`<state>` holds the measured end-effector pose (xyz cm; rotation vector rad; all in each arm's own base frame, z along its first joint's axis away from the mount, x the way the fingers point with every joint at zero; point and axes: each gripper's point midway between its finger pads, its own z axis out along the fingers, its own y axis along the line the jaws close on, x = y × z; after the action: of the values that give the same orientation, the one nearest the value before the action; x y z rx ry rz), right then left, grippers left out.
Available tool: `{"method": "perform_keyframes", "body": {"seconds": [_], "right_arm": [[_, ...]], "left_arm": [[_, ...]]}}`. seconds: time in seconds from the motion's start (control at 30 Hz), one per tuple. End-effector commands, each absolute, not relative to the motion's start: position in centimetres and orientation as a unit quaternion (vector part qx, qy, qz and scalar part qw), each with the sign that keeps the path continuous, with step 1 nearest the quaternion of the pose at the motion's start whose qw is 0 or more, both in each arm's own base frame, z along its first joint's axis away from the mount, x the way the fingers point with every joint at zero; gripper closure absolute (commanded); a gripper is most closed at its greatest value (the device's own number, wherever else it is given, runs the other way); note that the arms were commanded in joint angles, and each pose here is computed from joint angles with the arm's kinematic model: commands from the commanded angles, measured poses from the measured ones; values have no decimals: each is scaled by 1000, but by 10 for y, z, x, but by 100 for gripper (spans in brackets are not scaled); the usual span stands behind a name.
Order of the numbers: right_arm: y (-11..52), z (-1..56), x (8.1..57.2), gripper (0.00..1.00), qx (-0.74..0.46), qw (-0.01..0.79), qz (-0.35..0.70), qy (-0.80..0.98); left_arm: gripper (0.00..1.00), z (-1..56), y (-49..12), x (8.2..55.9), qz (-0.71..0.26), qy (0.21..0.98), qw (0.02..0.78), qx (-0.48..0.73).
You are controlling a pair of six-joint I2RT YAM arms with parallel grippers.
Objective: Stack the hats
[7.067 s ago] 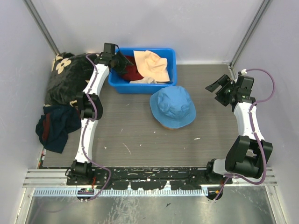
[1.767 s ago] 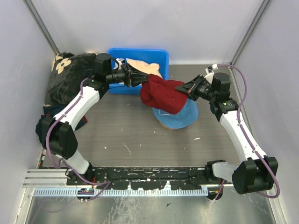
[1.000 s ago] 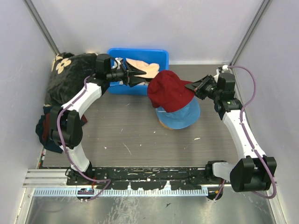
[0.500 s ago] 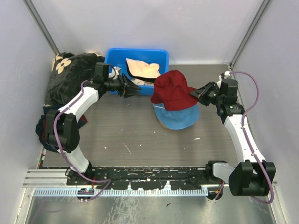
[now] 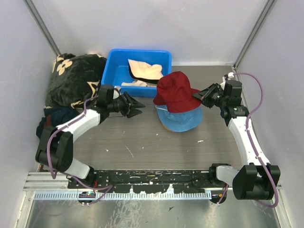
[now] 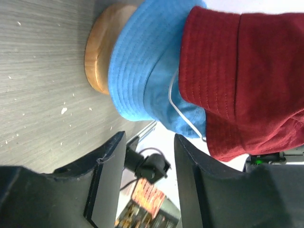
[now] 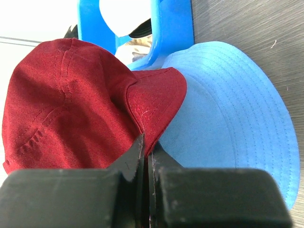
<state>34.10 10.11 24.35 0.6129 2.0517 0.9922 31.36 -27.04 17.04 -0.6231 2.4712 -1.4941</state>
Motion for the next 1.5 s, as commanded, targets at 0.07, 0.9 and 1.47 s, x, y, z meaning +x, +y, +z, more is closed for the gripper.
{"method": "perform_keyframes", "body": {"seconds": [0.07,0.9,1.47], "right_arm": [[106,266,343,99,231,399,416,784],[108,270,349,99,245,396,431,773],[108,269,347,99,246,395,430,774]], "left_arm": [[46,223,-259,355,-600,702,239,-302],[39,209,-295,354,-649,580,296,-394],[41,200,-319,349,-668,566,270,-401]]}}
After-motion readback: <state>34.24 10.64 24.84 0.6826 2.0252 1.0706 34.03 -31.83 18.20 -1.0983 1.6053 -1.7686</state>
